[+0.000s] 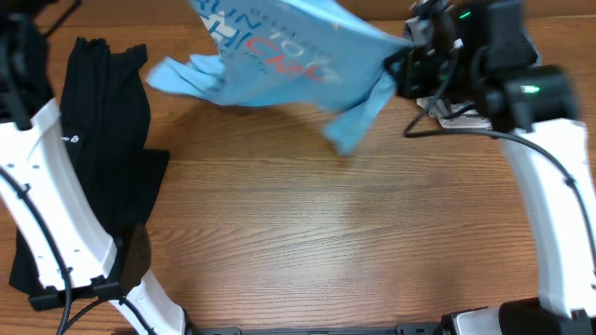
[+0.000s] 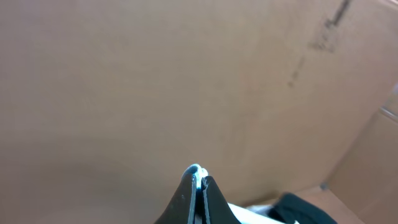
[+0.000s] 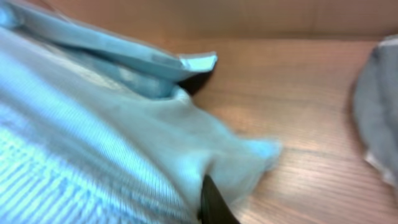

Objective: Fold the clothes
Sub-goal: 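Raise the T-shirt with both grippers and stretch it apart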

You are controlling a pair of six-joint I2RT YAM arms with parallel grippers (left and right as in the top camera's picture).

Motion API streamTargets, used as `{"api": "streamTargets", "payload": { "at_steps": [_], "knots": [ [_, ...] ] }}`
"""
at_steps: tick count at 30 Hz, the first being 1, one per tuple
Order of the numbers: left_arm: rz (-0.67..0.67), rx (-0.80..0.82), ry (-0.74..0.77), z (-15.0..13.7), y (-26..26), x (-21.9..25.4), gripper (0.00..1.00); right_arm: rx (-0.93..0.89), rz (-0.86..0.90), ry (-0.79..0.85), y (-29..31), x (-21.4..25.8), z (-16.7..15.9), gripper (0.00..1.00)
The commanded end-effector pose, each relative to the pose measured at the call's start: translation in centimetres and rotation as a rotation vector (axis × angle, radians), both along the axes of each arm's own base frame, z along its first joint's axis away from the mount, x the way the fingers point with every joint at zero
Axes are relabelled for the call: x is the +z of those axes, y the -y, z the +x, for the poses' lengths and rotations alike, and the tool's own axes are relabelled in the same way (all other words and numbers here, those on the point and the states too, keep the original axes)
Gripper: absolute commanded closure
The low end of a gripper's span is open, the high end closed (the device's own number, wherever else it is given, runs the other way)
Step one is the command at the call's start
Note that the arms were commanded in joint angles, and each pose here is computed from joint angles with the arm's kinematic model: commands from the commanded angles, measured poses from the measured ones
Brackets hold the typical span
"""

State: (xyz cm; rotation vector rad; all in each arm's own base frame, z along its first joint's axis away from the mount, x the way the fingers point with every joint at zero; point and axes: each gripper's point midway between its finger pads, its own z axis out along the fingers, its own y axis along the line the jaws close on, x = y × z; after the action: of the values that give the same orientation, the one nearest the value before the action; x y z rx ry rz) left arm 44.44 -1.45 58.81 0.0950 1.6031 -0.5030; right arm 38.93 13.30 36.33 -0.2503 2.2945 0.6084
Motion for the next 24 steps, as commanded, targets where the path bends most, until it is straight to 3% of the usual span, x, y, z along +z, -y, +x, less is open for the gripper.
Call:
{"api": "streamTargets", "payload": {
  "at_steps": [1,7,12,18,24],
  "knots": [
    [0.003,0.068,0.122,-4.1,-1.3,4.4,0.96,-0.071,-0.049,0.154,2.8,7.1,-2.1,0.96],
    [0.082,0.094,0.223,-8.7,-0.6,7.4,0.96,-0.112,-0.042,0.325,4.1,14.9,-7.0,0.96],
    [0.097,0.216,0.184,-10.3,-2.2,6.9,0.96,-0.159,-0.080,0.396,5.4,16.9,-8.4,0.96],
    [0.108,0.370,0.076,-9.2,-5.1,4.4,0.96,-0.225,-0.163,0.399,7.0,16.4,-7.4,0.96],
    [0.126,0.424,0.043,-5.2,-6.9,2.7,0.96,-0.230,-0.209,0.445,6.8,16.1,-2.0,0.96]
  ]
}}
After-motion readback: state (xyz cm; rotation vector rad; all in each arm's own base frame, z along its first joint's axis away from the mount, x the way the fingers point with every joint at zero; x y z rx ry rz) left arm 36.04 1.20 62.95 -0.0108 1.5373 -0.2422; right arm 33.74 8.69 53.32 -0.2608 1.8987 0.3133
